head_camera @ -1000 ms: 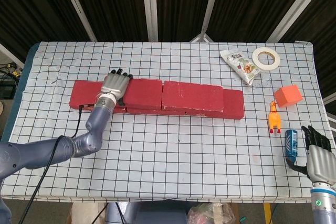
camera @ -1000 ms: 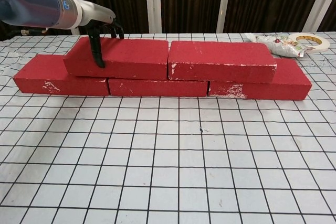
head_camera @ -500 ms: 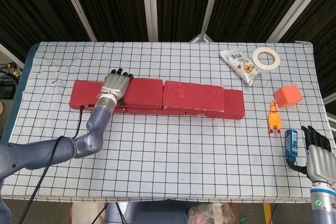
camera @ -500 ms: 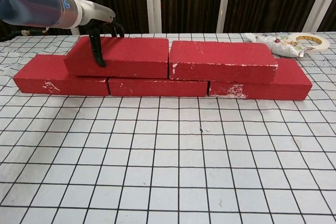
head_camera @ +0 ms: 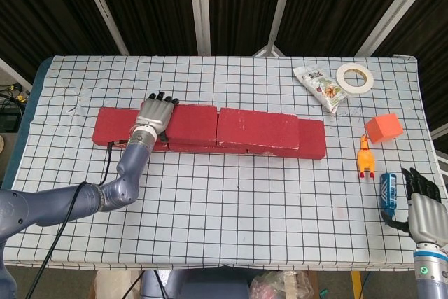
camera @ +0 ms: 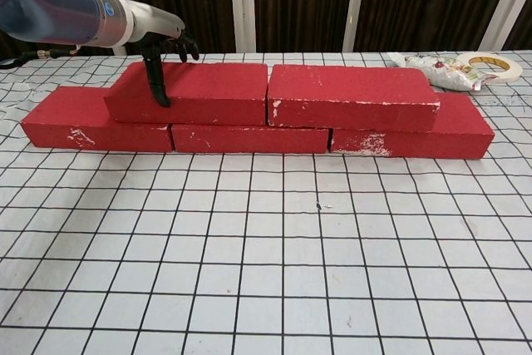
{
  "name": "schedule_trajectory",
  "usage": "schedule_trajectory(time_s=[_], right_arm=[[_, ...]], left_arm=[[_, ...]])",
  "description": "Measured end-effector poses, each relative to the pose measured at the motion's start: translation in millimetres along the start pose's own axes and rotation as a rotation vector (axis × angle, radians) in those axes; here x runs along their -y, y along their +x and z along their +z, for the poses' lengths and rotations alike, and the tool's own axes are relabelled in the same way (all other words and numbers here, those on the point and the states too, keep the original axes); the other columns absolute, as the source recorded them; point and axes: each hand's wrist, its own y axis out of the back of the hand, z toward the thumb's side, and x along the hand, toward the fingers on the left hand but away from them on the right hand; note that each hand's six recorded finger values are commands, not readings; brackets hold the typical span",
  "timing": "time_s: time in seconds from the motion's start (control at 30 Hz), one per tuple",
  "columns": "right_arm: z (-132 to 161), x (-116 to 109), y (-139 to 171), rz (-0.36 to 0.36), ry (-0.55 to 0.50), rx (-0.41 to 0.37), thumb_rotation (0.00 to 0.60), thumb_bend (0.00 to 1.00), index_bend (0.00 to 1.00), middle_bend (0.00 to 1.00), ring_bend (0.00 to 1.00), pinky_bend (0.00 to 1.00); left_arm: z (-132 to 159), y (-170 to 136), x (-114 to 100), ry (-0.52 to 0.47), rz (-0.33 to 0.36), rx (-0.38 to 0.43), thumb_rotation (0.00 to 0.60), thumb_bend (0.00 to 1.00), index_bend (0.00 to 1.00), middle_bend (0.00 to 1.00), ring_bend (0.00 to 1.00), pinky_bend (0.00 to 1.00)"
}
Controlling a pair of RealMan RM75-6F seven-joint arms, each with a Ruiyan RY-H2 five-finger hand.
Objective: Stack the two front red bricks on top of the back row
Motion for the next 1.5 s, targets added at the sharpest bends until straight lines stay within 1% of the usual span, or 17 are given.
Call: schedule_trajectory(time_s=[0.47, 0.63, 0.73, 0.9, 1.03, 1.17, 1.33, 1.5], right_arm=[[-0.1, 0.7, 0.0, 0.002, 0.0, 0.002, 0.6, 0.24, 0.05, 0.0, 0.0, 0.0], [-0.9, 0.9, 0.0, 0.005, -0.001, 0.004, 0.6, 0.24, 0.05, 0.0, 0.0, 0.0], [-1.4, 0.9, 0.3, 0.007, -0.002, 0.005, 0.6, 0.24, 0.05, 0.0, 0.0, 0.0], [-0.9, 0.8, 0.7, 0.009, -0.006, 0.003, 0.6, 0.24, 0.05, 0.0, 0.0, 0.0], [0.4, 1.8, 1.0, 0.013, -0.007, -0.002, 0.6, 0.24, 0.05, 0.0, 0.0, 0.0], [1.9, 3.0, 0.7, 0.017, -0.006, -0.007, 0.6, 0.24, 0.05, 0.0, 0.0, 0.0], [2.4, 4.0, 0.1, 0.02, -0.006, -0.009, 0.6, 0.24, 0.05, 0.0, 0.0, 0.0], [2.6, 4.2, -0.1, 0.022, -0.007, -0.009, 0.6, 0.24, 0.05, 0.0, 0.0, 0.0]], left_arm=[[0.0, -3.2, -2.2, -0.012, -0.001, 0.002, 0.6, 0.0, 0.14, 0.11, 0.04, 0.09], [-7.2, -12.1, -9.9, -0.018, 0.016, 0.004, 0.6, 0.0, 0.12, 0.07, 0.03, 0.09], [-21.6, -22.2, -16.0, -0.032, 0.035, -0.007, 0.6, 0.0, 0.12, 0.09, 0.03, 0.09], [-63.2, -42.8, -15.6, -0.039, 0.06, -0.041, 0.6, 0.0, 0.15, 0.11, 0.03, 0.09], [-93.4, -56.3, -4.6, -0.017, 0.063, -0.066, 0.6, 0.0, 0.19, 0.13, 0.03, 0.09], [-114.2, -66.2, 9.0, 0.001, 0.05, -0.084, 0.6, 0.0, 0.24, 0.14, 0.03, 0.09], [-128.1, -71.1, 19.2, 0.018, 0.041, -0.103, 0.6, 0.0, 0.25, 0.14, 0.03, 0.09], [-128.9, -68.1, 28.3, 0.02, 0.029, -0.106, 0.6, 0.0, 0.23, 0.15, 0.03, 0.09]])
